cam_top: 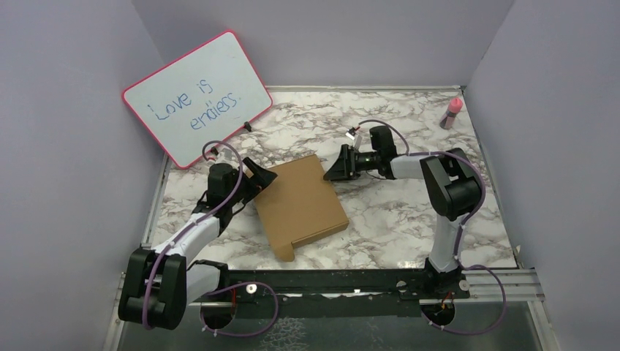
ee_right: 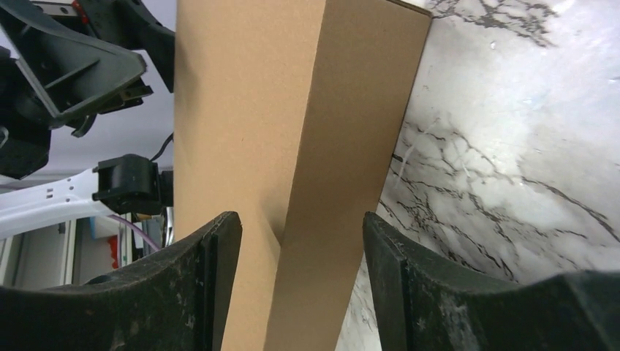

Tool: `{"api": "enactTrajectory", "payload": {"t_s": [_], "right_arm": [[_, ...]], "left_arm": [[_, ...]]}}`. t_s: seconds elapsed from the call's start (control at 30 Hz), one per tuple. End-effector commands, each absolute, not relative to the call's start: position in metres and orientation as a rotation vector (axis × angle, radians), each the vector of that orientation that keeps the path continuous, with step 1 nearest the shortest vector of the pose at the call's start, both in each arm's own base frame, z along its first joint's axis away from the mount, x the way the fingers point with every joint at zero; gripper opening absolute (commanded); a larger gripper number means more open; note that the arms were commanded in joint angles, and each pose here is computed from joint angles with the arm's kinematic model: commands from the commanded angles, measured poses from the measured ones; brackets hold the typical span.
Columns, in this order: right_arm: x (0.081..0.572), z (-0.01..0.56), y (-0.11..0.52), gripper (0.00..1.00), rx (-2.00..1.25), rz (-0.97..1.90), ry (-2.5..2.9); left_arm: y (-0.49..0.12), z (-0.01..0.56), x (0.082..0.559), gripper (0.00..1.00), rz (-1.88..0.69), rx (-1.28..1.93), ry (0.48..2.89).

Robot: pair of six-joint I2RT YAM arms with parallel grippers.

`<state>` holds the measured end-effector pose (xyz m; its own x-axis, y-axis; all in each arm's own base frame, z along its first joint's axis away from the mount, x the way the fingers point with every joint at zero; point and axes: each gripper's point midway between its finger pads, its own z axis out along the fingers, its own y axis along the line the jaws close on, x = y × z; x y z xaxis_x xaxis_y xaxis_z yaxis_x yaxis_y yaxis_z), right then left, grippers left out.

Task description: Fold the paper box

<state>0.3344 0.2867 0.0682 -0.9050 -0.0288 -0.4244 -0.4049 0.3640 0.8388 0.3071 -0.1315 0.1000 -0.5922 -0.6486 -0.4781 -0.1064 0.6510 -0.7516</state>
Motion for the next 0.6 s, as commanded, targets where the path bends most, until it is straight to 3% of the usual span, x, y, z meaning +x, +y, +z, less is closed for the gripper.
{"api": "enactTrajectory", "payload": {"t_s": [0.0,0.57], "right_arm": [[0.323,0.065,0.296,0.66,-0.431,1.618,2.277],[0.331,0.024,0.281,0.41,-0.393,1.654,2.347]], "left_arm": [[-0.122,0.083,0.296,0.91,-0.839,-0.605,2.112],[-0.110,0.078,0.279,0.94,-0.842,-0.610,2.111]]}}
